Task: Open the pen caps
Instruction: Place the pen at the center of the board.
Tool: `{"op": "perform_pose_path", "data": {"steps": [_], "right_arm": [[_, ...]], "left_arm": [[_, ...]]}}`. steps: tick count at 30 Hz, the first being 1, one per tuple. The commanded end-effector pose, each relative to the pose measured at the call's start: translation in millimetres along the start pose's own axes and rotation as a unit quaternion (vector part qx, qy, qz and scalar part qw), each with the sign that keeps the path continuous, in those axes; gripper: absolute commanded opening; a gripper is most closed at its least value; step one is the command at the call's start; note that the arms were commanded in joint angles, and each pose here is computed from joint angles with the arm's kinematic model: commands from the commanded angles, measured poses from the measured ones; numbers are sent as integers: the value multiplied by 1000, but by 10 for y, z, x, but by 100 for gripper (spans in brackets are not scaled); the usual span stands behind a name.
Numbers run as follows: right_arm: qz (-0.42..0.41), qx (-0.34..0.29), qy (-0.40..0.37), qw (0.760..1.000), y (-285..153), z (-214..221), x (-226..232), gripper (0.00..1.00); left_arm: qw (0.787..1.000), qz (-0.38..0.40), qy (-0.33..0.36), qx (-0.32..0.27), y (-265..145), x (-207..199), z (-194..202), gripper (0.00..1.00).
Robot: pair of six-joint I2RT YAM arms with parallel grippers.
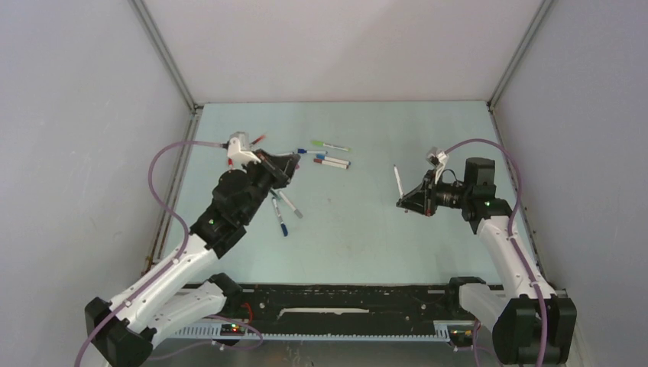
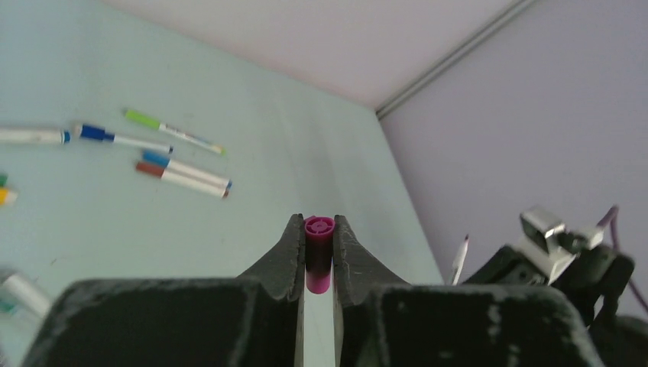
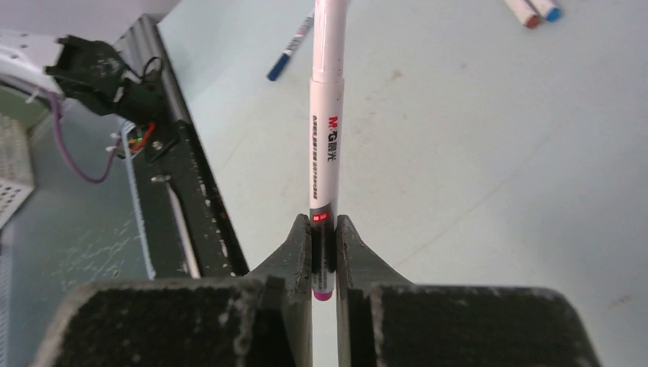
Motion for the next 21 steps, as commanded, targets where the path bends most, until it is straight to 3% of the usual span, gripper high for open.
{"op": "perform_pose_path", "data": {"steps": [1,12,21], "right_arm": [[85,-18,-17,996,-109,-127,-142,0],[238,-17,25,971,-138,-128,-547,0],[330,57,55,941,128,-236,-897,3]], "left_arm": [[998,15,10,55,-151,143,249,10],[984,-26,20,176,54,354,802,3],[969,-54,42,236,120,507,1088,3]]}}
Point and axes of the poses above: each gripper's point midway between its finger pads, its own y axis out along the fingers, its own x axis along the line the jaws close on, z = x × y, the point moved 9 cm from there along -y, back along the fingers, and after that the axes turned 11 degrees about y, right-handed, at the moved point
